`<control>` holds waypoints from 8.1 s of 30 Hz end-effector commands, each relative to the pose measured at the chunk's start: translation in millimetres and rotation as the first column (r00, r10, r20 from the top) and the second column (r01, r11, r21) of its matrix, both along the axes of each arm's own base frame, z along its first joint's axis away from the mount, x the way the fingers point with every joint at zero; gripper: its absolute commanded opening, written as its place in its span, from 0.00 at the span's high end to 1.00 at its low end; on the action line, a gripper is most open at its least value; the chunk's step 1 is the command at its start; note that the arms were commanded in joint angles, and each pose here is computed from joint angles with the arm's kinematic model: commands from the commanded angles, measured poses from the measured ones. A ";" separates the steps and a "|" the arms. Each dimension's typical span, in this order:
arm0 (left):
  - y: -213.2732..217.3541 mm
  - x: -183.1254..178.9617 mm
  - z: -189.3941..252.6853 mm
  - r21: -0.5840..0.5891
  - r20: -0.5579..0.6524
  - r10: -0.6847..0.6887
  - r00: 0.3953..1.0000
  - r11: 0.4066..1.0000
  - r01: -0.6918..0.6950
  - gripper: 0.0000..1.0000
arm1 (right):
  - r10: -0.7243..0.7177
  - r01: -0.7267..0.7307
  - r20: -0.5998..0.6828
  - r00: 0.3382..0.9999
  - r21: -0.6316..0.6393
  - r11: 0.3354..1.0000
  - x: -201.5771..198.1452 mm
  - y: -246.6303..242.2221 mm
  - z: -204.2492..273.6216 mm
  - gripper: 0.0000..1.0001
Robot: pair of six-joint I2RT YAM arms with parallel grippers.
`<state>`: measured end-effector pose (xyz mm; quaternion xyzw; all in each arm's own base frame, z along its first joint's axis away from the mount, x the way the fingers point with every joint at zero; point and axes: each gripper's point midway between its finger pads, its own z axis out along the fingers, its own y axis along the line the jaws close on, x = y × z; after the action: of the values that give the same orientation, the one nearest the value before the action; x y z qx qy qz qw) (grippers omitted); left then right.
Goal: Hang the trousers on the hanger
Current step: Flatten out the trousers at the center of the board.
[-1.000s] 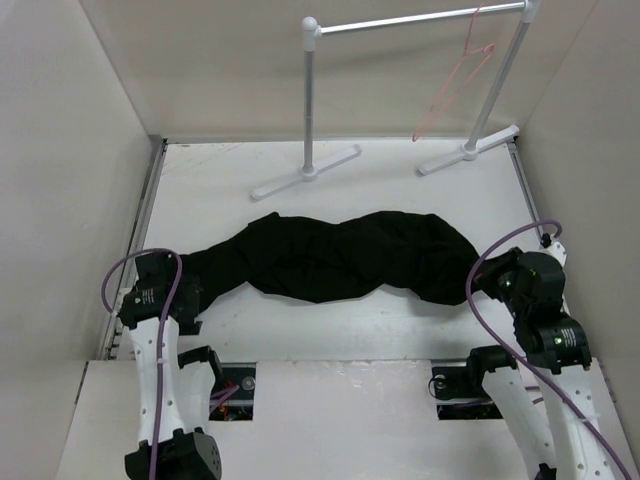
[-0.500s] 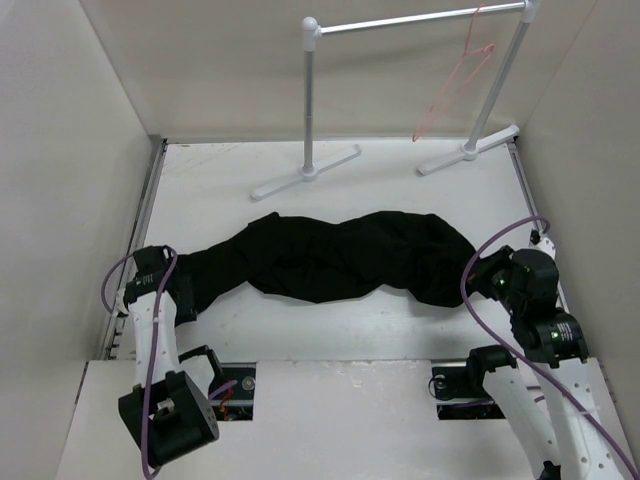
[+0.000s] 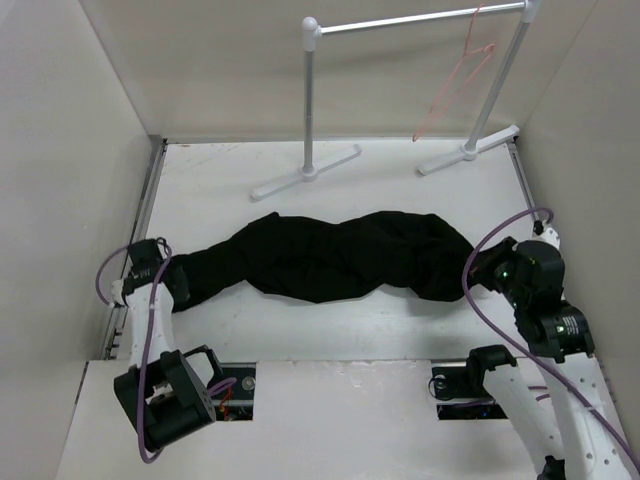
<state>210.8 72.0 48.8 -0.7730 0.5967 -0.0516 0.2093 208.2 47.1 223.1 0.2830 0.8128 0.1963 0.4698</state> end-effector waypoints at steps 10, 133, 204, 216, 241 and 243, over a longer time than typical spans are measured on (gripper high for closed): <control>77.4 104.6 342.1 0.349 0.598 -0.081 0.797 0.922 -0.168 0.98 | -0.014 0.020 0.484 0.875 -0.007 1.000 -21.1 -12.3 211.0 0.99; 76.1 312.6 152.4 0.430 0.147 -0.443 0.884 0.834 0.346 0.96 | -0.177 0.094 -0.417 0.891 -0.212 0.973 125.8 -28.5 -157.9 0.49; 1.9 276.0 183.9 0.599 0.186 -0.584 0.790 0.705 0.380 0.24 | -0.477 0.475 -0.011 0.879 -0.081 0.877 208.3 -113.7 -19.9 0.55; -16.4 18.7 48.5 0.263 -0.119 -0.467 0.876 0.836 0.481 0.35 | -0.458 0.452 -0.103 0.883 -0.078 0.889 82.6 -86.9 -82.8 0.41; 21.8 9.3 -23.1 0.216 -0.216 -0.306 0.927 0.911 0.351 0.95 | -0.540 0.568 -0.373 0.754 -0.041 0.822 123.0 -126.9 -174.1 0.85; 33.6 14.9 -11.8 0.258 -0.215 -0.279 0.936 0.908 0.330 0.96 | -0.551 0.576 -0.341 0.762 -0.031 0.817 120.3 -128.5 -163.0 0.91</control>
<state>209.7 82.8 17.2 -0.6200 0.7527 0.0524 0.2151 314.9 -73.5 34.3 0.5523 0.7782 0.0093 0.2988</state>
